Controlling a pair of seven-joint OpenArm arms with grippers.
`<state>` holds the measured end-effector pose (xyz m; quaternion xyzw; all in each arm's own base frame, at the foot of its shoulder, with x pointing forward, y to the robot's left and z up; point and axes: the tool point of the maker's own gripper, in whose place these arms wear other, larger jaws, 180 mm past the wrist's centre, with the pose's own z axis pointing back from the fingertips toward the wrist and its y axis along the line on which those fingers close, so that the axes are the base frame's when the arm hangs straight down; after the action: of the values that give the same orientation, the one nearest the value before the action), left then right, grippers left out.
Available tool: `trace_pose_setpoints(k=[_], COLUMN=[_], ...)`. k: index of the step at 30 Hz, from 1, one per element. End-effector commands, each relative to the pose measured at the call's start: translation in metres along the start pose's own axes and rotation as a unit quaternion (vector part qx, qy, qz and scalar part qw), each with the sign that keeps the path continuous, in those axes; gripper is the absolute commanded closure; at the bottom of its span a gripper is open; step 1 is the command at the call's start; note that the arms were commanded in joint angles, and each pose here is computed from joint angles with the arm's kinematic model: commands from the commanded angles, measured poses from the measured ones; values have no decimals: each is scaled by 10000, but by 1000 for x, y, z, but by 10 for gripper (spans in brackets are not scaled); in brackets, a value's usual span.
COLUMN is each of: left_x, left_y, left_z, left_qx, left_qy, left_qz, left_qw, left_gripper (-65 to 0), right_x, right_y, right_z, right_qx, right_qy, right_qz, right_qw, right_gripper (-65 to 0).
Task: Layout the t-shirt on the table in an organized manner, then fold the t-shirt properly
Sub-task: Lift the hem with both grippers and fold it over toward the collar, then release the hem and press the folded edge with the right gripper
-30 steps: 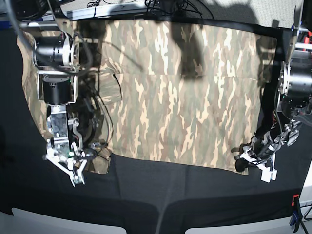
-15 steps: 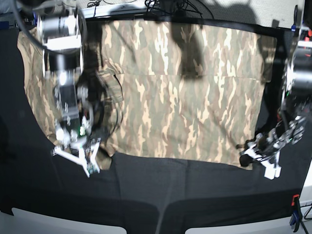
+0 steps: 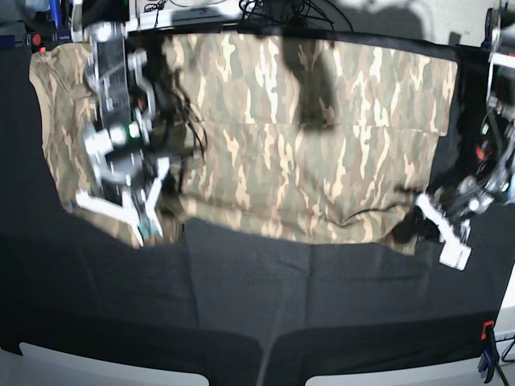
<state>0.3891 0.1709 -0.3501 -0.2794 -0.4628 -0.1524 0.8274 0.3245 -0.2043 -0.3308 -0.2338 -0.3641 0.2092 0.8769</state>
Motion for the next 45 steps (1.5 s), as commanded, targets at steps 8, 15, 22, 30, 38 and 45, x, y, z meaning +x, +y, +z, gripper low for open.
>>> trace_pose_setpoints(k=[8,15,22,30,38,45], left_x=[3,-21,-22,-22,-22,-22], left_y=[-36,-47,-49,-49,-49,-49], left_z=[44,48,47,47,47,47], left_qx=[-138,-203,-216,-219,-221,-219], left_qy=[-270,-130,-136,-155,-157,-158], left_qz=[-361,-200,-170,-165,-166,-166], left_qw=[9989,9995,9995,9995,9995,9995], left_gripper=[0,0,0,0,0,0], right_x=[-38,-54,7,63,31,26], right_y=[1,5,6,-11,14,13], right_z=[20,22,27,16,-39,-44], right_qx=[-24,70,310,550,1331,1371], right_qy=[308,714,-685,-1285,30,230], right_qz=[-46,-93,-477,-1045,-838,-699], right_qw=[9995,9974,9960,9847,9875,9878], right_gripper=[0,-295,-295,-281,-261,-261])
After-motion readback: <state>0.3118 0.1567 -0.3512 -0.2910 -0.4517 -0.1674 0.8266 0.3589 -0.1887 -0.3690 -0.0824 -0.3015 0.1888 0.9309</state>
